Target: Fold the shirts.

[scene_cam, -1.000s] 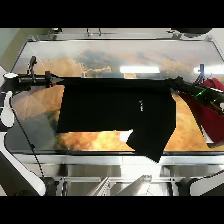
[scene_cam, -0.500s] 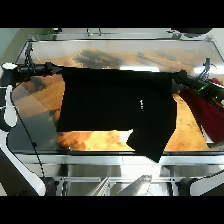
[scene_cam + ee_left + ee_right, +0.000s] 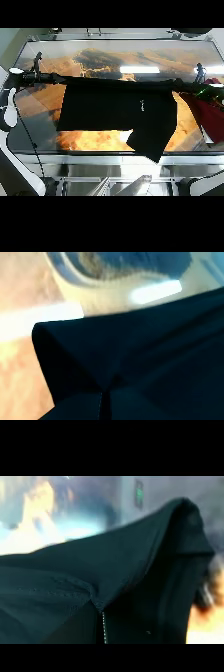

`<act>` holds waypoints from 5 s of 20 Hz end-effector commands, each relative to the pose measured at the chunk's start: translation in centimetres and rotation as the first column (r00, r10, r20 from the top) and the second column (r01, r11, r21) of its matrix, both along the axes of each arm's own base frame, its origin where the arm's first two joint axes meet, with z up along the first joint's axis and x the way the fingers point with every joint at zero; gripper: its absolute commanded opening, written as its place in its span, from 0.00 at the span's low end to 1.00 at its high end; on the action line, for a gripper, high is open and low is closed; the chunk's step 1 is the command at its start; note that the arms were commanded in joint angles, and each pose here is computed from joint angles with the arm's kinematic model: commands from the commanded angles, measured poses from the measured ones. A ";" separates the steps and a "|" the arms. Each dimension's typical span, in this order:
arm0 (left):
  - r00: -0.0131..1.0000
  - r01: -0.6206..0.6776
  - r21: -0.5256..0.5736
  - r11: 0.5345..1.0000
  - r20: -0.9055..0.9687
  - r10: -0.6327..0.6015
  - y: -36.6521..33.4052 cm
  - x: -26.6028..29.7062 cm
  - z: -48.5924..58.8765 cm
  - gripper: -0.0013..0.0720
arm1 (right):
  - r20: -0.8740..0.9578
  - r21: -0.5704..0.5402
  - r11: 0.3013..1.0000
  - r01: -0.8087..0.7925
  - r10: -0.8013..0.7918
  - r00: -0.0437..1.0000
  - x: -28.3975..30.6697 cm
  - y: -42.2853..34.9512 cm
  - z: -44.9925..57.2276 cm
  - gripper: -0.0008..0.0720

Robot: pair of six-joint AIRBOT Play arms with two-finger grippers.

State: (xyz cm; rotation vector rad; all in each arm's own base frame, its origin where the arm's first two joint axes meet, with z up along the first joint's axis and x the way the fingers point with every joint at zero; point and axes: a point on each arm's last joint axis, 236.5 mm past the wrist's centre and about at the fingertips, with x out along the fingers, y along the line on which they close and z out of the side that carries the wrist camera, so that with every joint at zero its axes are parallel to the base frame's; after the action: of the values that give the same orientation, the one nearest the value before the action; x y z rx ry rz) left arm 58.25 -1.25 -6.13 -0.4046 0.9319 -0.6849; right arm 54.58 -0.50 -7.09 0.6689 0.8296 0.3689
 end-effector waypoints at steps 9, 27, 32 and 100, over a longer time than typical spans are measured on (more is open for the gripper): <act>0.990 0.093 0.120 0.988 -0.115 -0.080 -0.8 -2.5 -3.0 0.04 | -0.069 -0.040 0.999 -0.012 0.009 0.998 -0.9 -0.4 -2.6 0.04; 0.914 -0.001 0.020 1.000 -0.407 0.009 3.3 -9.0 4.1 0.77 | -0.189 0.061 0.997 -0.054 0.064 0.980 -8.0 -4.3 5.9 0.35; 0.776 -0.082 -0.048 0.995 -0.630 0.033 3.3 -18.8 0.3 0.76 | -0.256 0.062 0.980 -0.188 0.198 0.946 -15.2 -1.7 8.3 0.22; 0.906 0.056 0.046 0.997 -0.423 -0.031 -0.8 -6.1 -2.4 0.05 | -0.137 0.101 0.992 0.072 -0.058 0.989 -0.5 2.4 1.7 0.05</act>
State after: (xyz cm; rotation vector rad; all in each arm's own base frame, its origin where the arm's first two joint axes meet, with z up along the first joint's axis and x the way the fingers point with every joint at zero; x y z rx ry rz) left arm 50.92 -2.04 -6.73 -0.4808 1.3602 -0.6285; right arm 52.63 2.22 -3.42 0.8255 0.9073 0.3204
